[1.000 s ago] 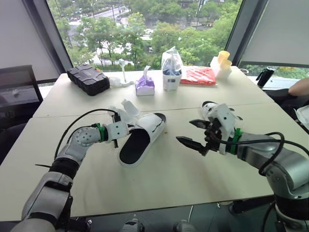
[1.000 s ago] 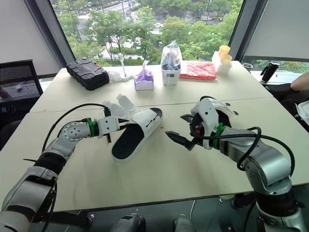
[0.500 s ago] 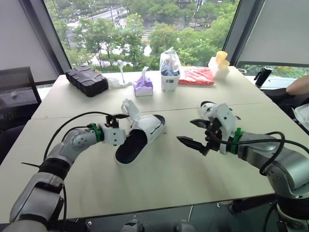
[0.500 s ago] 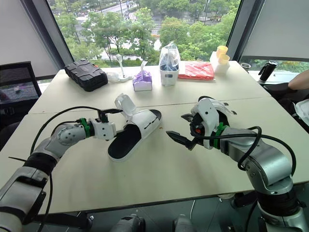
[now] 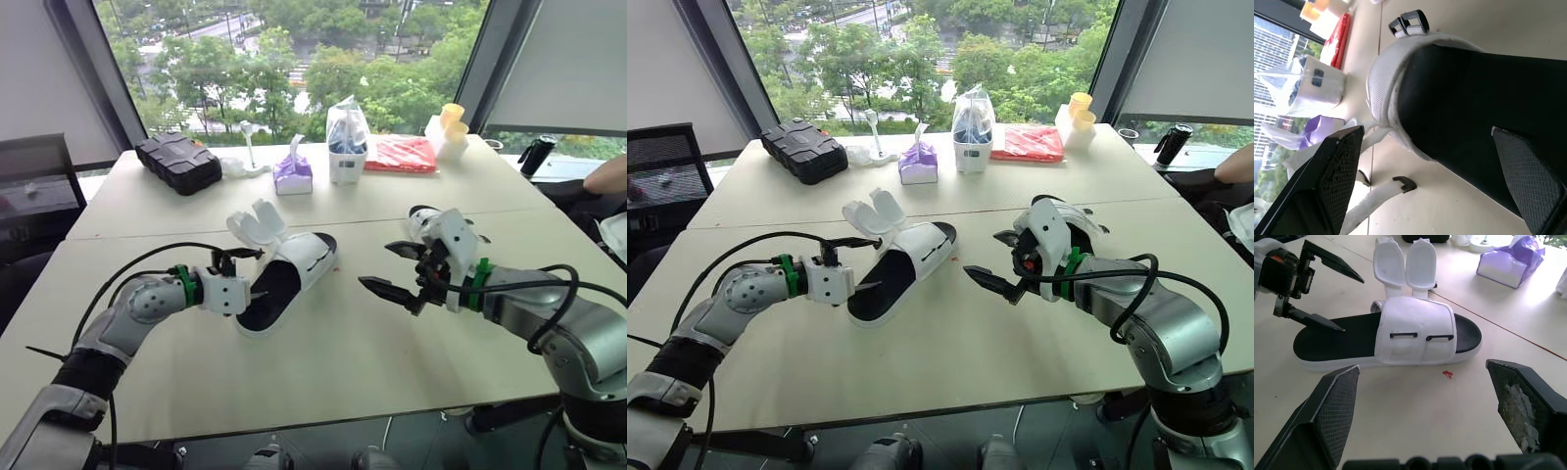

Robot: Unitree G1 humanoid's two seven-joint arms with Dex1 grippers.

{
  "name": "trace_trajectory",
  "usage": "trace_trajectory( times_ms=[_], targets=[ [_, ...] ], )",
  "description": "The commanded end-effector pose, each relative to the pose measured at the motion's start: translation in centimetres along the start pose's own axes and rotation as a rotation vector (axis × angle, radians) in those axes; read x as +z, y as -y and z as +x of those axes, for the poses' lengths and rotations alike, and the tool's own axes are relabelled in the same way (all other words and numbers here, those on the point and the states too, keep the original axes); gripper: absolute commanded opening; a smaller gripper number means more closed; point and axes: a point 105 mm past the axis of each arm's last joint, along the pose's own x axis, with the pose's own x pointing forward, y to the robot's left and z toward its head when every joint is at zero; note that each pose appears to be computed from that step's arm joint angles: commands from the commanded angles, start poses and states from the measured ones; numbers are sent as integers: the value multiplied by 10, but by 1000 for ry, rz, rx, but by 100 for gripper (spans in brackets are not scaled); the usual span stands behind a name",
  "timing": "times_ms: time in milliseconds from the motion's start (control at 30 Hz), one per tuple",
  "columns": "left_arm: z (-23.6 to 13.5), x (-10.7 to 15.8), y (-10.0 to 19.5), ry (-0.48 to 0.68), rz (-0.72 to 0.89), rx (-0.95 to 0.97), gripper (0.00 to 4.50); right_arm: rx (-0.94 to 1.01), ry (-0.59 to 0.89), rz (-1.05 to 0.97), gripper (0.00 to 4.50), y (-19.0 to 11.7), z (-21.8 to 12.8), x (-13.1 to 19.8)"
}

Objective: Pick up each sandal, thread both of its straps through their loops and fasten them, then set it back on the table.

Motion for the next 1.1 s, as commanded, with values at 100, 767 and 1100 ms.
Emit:
trace_trajectory(
  times_ms=[100, 767, 1100],
  targets=[
    [33, 9, -23, -13, 144, 8, 435, -4, 37, -46, 450, 2, 2, 12],
    [111, 12, -40, -67, 281, 59, 313, -50, 31, -47, 450, 3, -2, 9],
    [100, 36, -57, 120, 299, 110, 84, -69, 21, -39, 450, 5, -4, 5]
  ],
)
